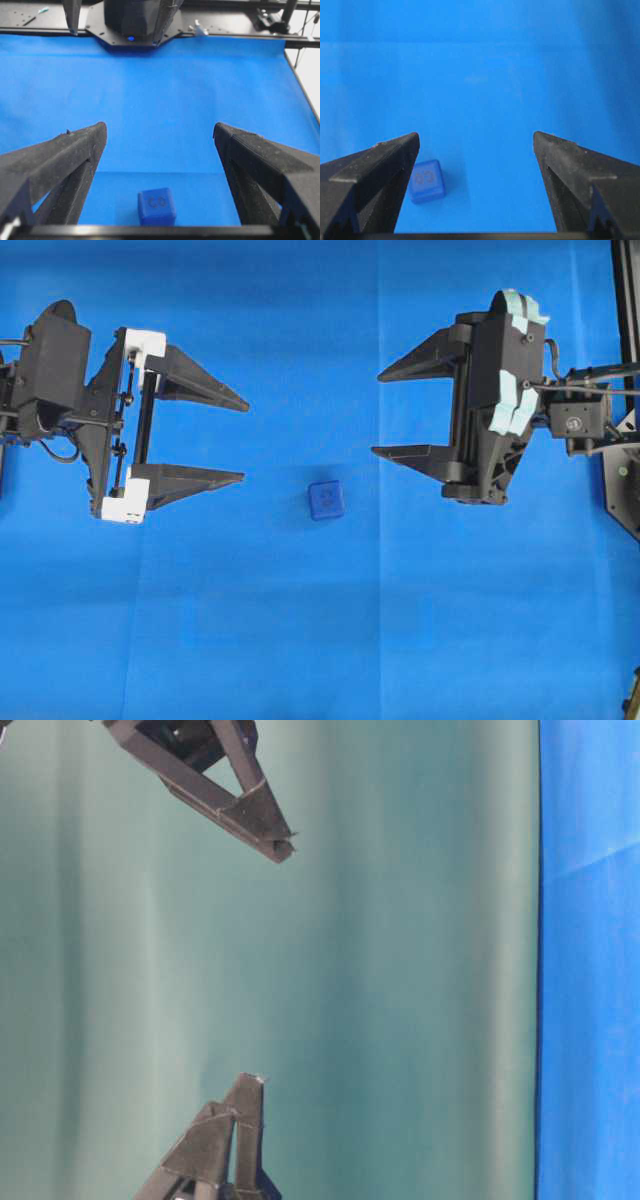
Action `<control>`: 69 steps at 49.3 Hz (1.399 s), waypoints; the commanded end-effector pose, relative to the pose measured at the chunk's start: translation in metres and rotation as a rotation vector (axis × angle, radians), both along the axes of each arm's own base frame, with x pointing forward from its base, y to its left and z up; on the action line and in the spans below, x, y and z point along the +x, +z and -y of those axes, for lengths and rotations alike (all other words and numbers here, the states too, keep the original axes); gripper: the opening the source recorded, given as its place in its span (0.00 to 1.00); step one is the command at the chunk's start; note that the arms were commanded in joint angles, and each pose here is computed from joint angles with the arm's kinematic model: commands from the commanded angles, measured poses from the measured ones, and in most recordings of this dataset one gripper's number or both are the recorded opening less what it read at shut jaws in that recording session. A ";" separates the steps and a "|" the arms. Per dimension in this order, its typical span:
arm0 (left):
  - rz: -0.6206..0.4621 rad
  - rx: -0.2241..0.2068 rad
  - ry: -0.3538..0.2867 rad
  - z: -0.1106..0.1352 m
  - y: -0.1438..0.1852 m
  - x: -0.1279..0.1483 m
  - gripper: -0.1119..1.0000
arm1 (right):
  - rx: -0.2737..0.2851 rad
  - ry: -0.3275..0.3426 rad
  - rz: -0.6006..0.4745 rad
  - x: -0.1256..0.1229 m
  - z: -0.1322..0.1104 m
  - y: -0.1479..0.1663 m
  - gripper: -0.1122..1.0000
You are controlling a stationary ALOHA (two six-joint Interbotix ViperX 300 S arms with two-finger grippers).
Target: Handover the blue block to the right arm after grasping it with the left arm, then place it in the designated position.
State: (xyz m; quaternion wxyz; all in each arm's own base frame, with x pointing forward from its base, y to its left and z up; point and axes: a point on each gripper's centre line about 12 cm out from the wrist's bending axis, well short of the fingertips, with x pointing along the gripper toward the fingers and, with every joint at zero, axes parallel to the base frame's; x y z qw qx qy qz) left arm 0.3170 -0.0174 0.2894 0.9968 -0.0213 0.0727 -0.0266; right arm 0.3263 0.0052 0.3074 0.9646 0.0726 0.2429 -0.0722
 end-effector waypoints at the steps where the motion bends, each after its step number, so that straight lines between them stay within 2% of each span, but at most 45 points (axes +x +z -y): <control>1: 0.042 0.001 -0.001 0.000 0.014 0.001 0.93 | 0.000 0.009 0.033 0.000 -0.001 0.009 0.87; 14: 0.041 -0.001 -0.001 0.000 0.014 0.001 0.93 | 0.005 0.022 0.056 -0.001 -0.003 0.011 0.87; 28: 0.043 -0.001 -0.001 0.000 0.014 0.001 0.93 | 0.010 0.080 0.170 -0.012 -0.005 0.019 0.87; 44: 0.048 -0.001 -0.001 0.000 0.014 0.001 0.93 | 0.042 0.132 0.272 -0.016 0.001 0.001 0.87; 54: 0.048 0.000 0.001 0.000 0.014 0.001 0.93 | 0.058 0.151 0.291 -0.015 0.003 -0.012 0.87; 69: 0.048 0.000 0.002 -0.001 0.014 0.001 0.93 | 0.059 0.148 0.287 -0.011 0.004 -0.014 0.87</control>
